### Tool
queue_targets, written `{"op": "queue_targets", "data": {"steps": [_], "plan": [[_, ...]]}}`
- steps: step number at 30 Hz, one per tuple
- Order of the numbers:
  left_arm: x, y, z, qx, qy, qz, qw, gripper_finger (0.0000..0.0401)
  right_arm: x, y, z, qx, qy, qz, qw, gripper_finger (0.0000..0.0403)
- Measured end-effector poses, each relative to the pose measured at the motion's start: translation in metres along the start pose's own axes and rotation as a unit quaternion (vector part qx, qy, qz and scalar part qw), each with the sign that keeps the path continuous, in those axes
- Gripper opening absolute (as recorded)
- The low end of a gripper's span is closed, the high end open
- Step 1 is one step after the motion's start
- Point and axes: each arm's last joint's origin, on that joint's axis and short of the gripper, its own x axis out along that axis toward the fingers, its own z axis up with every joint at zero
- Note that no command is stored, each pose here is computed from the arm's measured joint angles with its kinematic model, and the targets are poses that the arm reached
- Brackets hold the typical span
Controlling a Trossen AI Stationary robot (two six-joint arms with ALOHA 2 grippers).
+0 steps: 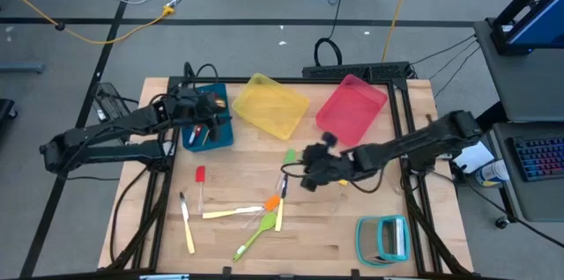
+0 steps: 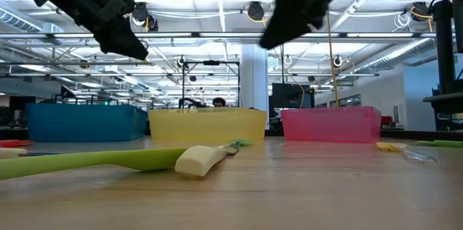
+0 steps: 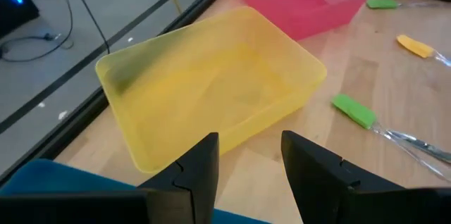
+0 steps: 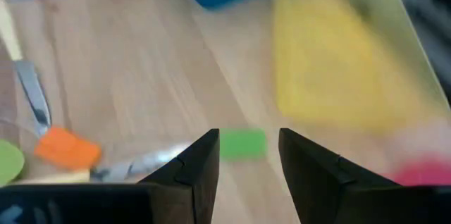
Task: Pick & Place Kitchen Items
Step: Put the right green spatula into the yellow bin
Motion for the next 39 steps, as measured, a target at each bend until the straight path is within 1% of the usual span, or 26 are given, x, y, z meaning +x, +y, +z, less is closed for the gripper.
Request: {"op": "queue_targets", "data": {"steps": [3,5,6,8,11,12,14,17,18,24,26,27,29,32,35,39], "plan": [[0.001,-0.003,-0.002,0.007,0.003,-0.006,1.000,0.0159,-0.023,-0.016,-0.013,0.054,0.081,-0.020,0.995,0.0141],[0.002,-0.004,-0.004,0.010,0.006,-0.010,1.000,0.0159,-0.035,-0.026,-0.023,0.103,0.148,-0.033,0.983,0.0141],[0.002,-0.005,-0.004,0.011,0.006,-0.012,1.000,0.0159,-0.041,-0.031,-0.028,0.127,0.188,-0.043,0.973,0.0141],[0.002,-0.006,-0.005,0.013,0.007,-0.015,1.000,0.0159,-0.050,-0.040,-0.039,0.174,0.265,-0.072,0.946,0.0141],[0.002,-0.008,-0.005,0.016,0.006,-0.021,1.000,0.0159,-0.059,-0.049,-0.050,0.216,0.344,-0.126,0.905,0.0141],[0.002,-0.009,-0.005,0.017,0.006,-0.022,1.000,0.0159,-0.061,-0.052,-0.053,0.226,0.361,-0.141,0.894,0.0141],[0.002,-0.010,-0.005,0.018,0.006,-0.025,0.999,0.0159,-0.061,-0.056,-0.060,0.232,0.386,-0.166,0.877,0.0141],[0.002,-0.011,-0.005,0.020,0.006,-0.028,0.999,0.0159,-0.055,-0.064,-0.071,0.236,0.397,-0.185,0.868,0.0141],[0.002,-0.012,-0.005,0.021,0.006,-0.029,0.999,0.0159,-0.052,-0.068,-0.075,0.240,0.404,-0.193,0.862,0.0141],[0.002,-0.012,-0.003,0.021,-0.002,-0.030,0.999,0.0159,-0.032,-0.101,-0.110,0.262,0.476,-0.246,0.803,0.0141],[0.002,-0.012,-0.003,0.024,-0.006,-0.030,0.999,0.0159,-0.027,-0.112,-0.121,0.271,0.504,-0.250,0.781,0.0141],[0.002,-0.012,-0.002,0.027,-0.007,-0.030,0.999,0.0159,-0.023,-0.116,-0.126,0.278,0.514,-0.248,0.773,0.0141],[0.002,-0.012,-0.003,0.031,-0.007,-0.030,0.999,0.0159,-0.016,-0.125,-0.134,0.288,0.521,-0.237,0.767,0.0141],[0.002,-0.012,-0.002,0.033,-0.007,-0.030,0.999,0.0159,-0.006,-0.134,-0.140,0.297,0.514,-0.214,0.776,0.0141],[0.002,-0.012,-0.002,0.033,-0.007,-0.030,0.999,0.0159,0.002,-0.141,-0.140,0.303,0.504,-0.193,0.786,0.0141],[0.002,-0.012,-0.002,0.034,-0.007,-0.030,0.999,0.0159,0.005,-0.152,-0.139,0.309,0.508,-0.192,0.781,0.0149]]}}
